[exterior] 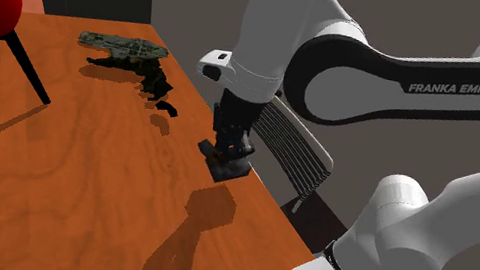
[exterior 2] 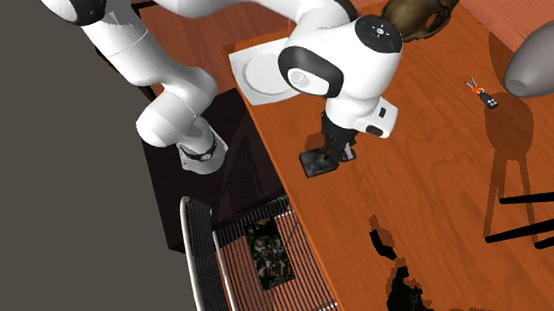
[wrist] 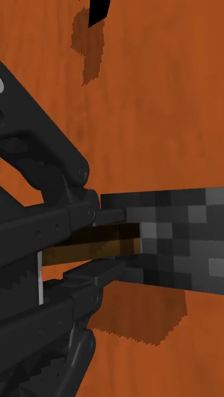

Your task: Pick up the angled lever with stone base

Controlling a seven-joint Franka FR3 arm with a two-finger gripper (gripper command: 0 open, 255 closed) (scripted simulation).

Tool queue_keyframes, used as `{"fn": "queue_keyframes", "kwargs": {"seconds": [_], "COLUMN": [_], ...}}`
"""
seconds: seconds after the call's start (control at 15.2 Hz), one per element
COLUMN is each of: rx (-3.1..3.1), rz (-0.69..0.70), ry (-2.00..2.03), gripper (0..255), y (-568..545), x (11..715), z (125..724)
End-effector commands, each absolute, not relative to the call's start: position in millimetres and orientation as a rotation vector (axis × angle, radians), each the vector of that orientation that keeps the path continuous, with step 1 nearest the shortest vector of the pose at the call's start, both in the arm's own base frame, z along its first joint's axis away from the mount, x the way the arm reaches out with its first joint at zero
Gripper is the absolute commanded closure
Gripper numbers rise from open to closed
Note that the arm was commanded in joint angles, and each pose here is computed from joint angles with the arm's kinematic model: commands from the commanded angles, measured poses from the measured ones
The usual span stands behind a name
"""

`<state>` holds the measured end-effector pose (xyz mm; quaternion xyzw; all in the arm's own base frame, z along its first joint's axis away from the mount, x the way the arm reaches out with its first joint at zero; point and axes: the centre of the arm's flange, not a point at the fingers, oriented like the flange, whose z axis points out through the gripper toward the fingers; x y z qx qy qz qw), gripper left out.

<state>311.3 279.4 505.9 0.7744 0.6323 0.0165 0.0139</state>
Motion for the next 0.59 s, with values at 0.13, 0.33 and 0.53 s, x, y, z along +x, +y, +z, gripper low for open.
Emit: {"fn": "queue_keyframes", "kwargs": {"seconds": [0.13,0.33,0.53], "rx": [2.412,2.412,2.412], "rz": [0.051,0.051,0.051], "ry": [1.969,1.969,1.969], "gripper": [255,255,255], "y": [279,279,279], "x": [312,312,312], "z": [526,542,548]}}
